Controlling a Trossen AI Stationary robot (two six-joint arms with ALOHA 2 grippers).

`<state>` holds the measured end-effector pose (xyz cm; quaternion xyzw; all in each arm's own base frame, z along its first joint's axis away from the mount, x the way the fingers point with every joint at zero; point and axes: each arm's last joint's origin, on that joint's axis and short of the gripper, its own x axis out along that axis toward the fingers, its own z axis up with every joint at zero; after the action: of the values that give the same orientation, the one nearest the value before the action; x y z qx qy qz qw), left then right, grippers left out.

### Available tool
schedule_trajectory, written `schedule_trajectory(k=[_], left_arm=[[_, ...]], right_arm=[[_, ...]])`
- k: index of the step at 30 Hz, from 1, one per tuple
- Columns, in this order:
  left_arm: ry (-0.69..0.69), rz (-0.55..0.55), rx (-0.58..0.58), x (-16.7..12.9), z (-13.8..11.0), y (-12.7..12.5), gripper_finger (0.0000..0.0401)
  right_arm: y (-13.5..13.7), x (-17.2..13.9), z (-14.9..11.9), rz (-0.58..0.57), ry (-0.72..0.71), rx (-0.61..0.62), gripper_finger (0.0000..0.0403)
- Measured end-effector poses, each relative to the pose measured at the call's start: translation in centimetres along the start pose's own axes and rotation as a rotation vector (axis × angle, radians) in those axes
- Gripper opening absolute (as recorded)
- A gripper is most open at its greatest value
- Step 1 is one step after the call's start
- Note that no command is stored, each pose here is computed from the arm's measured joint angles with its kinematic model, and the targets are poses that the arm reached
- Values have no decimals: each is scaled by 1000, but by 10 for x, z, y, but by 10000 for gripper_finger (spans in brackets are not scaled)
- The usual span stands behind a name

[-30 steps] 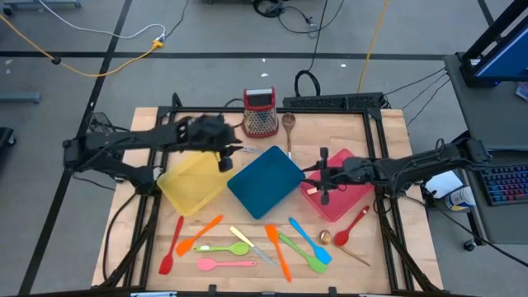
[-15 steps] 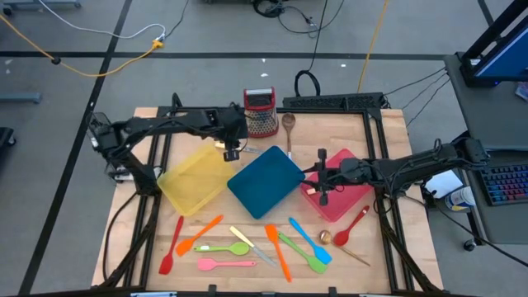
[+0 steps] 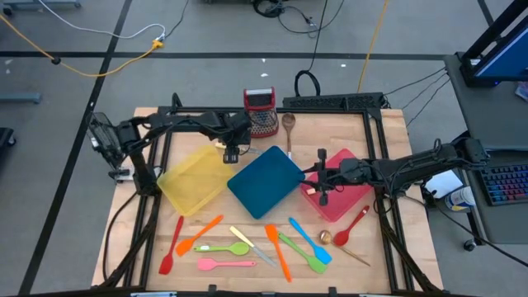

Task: Pick & Place Kitchen Items
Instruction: Put the yellow table knife into the red bin

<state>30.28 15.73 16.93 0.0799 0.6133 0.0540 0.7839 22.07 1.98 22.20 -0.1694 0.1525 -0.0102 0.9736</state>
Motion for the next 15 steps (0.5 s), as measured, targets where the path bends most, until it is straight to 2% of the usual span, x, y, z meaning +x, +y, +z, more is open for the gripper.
schedule_trajectory(k=[7,15], left_arm=[[50,-27,-4,22,-4,2,187],[41,-123,3,38,-9,9,184]], right_arm=[[0,0,0,-1,0,0,105],[0,0,0,-2,0,0,105]])
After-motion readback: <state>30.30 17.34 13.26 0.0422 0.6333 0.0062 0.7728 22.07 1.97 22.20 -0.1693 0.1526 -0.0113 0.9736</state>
